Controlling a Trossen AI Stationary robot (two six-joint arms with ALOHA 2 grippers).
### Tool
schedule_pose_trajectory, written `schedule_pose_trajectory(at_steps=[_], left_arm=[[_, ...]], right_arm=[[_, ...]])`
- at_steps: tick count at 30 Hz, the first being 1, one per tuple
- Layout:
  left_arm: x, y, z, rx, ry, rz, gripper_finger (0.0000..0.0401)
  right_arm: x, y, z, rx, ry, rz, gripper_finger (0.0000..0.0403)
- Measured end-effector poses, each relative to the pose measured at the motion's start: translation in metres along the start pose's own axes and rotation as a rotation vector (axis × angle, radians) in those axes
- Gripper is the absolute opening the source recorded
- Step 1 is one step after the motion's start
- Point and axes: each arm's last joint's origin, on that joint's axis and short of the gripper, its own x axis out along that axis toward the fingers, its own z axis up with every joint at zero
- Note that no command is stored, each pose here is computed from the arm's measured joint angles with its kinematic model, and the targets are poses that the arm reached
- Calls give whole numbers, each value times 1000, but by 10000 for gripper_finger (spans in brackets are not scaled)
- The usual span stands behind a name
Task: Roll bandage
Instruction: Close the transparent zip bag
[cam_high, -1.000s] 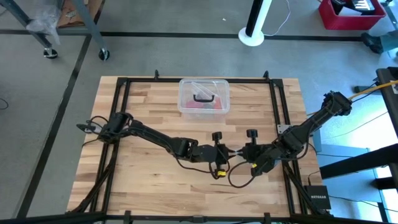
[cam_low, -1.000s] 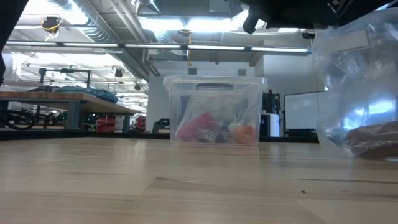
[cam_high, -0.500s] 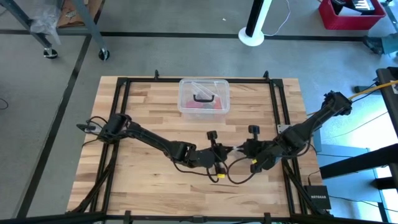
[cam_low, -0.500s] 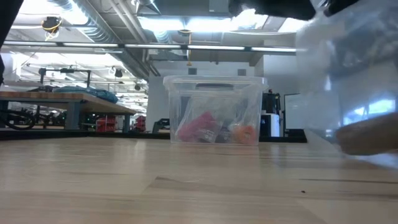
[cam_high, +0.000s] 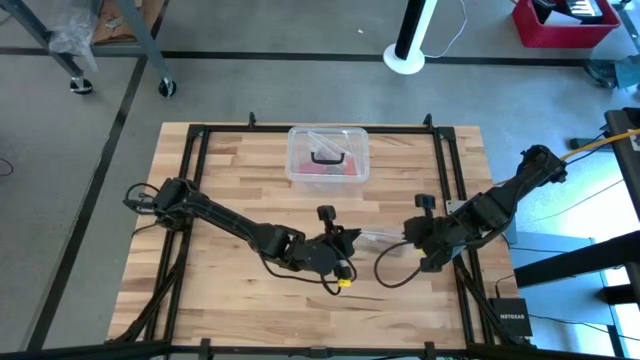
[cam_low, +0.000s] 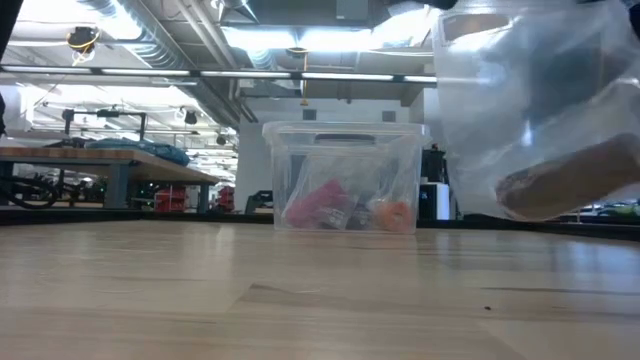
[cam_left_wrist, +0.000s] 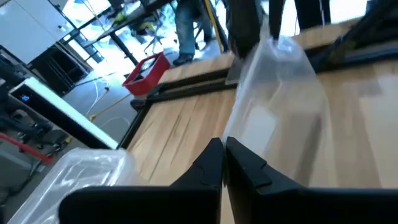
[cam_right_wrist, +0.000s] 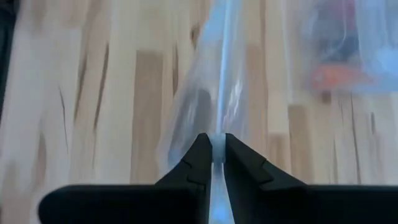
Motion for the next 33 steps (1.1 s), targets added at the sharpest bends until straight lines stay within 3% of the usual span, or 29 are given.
schedule_pose_trajectory(at_steps=[7, 13, 17, 21, 26, 30, 33], left_arm=[[-5, -3, -4, 91, 36, -14, 0], [-5, -3, -4, 92, 30, -40, 3], [-5, -4, -3, 47, 28, -49, 15], [-13, -9, -2, -24, 23, -72, 59], [-48, -14, 16, -53, 26, -157, 131], [-62, 3, 16, -58, 96, -142, 176], [-66, 24, 8, -70, 196, -62, 192]], right_arm=[[-10, -7, -11, -24, 173, 16, 35], [-6, -4, -12, 44, 181, 50, 45], [0, -3, -13, 95, 177, 34, 80], [7, -3, -17, 134, 191, 4, 143], [12, -3, -17, 93, 132, -54, 220], [15, -9, -19, 15, 9, -149, 252], [18, -20, -21, -5, -55, -193, 258]])
